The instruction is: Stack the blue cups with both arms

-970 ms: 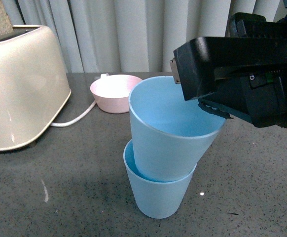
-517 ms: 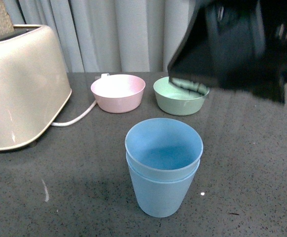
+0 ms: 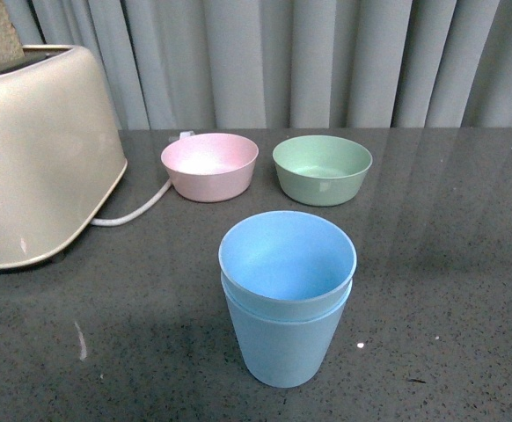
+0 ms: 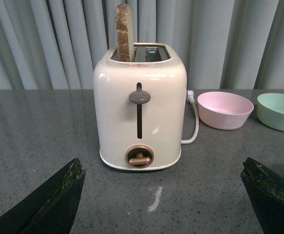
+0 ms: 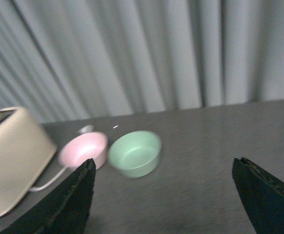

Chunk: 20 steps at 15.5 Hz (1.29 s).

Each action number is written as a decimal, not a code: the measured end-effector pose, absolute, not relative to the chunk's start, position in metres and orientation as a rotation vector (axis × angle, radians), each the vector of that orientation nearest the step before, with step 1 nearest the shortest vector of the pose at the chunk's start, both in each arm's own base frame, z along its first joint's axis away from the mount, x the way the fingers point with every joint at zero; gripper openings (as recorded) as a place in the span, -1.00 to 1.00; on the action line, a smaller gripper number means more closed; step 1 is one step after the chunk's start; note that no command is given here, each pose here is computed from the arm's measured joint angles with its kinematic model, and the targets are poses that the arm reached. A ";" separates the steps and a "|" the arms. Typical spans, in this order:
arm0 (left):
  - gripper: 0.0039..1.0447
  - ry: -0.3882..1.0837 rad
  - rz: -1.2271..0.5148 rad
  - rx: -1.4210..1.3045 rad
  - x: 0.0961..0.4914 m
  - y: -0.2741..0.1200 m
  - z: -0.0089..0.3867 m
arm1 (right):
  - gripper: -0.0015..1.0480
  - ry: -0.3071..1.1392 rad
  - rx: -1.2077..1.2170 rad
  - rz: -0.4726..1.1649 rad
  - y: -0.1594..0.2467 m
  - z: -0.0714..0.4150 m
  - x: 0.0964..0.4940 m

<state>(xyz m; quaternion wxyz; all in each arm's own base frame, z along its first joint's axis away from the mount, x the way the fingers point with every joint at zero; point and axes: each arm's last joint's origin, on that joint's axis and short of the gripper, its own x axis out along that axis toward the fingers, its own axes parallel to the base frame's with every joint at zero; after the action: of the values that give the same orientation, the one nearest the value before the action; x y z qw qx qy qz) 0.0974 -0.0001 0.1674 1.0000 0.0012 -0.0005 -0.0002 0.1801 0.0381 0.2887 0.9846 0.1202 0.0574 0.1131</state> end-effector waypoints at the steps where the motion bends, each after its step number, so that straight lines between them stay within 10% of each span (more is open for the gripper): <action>1: 0.88 -0.001 0.000 0.002 0.097 0.000 0.167 | 0.48 0.010 0.153 0.093 0.027 0.277 0.166; 8: 0.88 -0.001 0.000 0.002 0.097 0.000 0.167 | -0.96 -0.001 0.012 0.000 0.000 0.209 0.127; 20: 0.88 -0.001 0.000 0.002 0.097 0.000 0.167 | -0.97 -0.018 0.007 0.000 0.000 0.172 0.109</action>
<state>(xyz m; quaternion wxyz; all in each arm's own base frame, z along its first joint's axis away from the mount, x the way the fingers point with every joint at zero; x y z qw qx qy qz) 0.0974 0.0000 0.1674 1.0000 0.0012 -0.0005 0.0000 0.1087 0.0000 0.1723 1.0000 0.0035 -0.0089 -0.0002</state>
